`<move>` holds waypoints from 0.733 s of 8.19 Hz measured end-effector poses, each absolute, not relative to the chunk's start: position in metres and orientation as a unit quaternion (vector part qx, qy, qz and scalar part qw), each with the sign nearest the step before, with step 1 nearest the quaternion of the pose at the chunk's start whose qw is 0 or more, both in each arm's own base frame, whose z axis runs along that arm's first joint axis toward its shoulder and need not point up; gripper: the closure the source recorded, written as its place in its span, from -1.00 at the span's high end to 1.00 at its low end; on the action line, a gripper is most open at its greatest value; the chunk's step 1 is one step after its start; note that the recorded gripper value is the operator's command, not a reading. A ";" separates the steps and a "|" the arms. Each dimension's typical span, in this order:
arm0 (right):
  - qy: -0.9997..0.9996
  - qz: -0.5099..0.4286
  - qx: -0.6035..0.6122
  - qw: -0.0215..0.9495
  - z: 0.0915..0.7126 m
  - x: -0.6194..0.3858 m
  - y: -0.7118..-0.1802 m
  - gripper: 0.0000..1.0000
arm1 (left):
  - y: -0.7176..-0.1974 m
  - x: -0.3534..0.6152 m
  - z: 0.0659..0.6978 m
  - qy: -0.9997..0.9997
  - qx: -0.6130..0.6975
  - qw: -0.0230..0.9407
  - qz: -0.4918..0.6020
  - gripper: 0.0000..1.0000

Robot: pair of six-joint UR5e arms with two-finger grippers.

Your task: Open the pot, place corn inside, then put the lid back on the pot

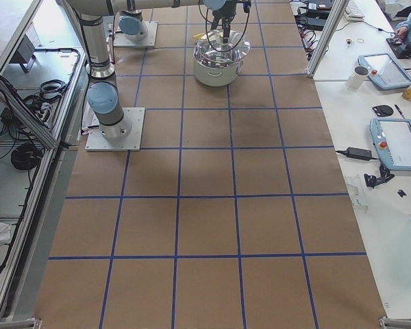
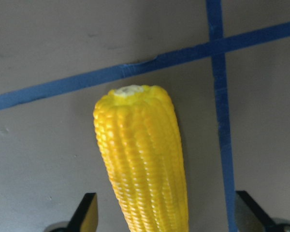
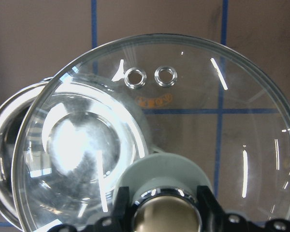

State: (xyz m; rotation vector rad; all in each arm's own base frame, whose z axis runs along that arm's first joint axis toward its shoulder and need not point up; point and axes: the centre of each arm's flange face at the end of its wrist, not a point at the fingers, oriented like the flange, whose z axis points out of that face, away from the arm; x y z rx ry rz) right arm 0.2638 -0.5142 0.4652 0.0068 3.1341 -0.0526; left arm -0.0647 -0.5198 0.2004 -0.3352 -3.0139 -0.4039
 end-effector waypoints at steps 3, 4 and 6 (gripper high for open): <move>0.999 -0.020 -0.030 -0.002 0.504 0.137 -0.527 -1.00 | -0.523 -0.064 0.190 -0.985 -0.108 0.040 -0.130 0.93; 0.999 -0.013 -0.032 -0.013 0.506 0.107 -0.529 -1.00 | -0.524 -0.064 0.188 -0.985 -0.106 0.039 -0.129 0.94; 1.000 0.004 -0.020 -0.023 0.504 0.067 -0.530 -1.00 | -0.525 -0.064 0.183 -0.985 -0.105 0.040 -0.131 0.65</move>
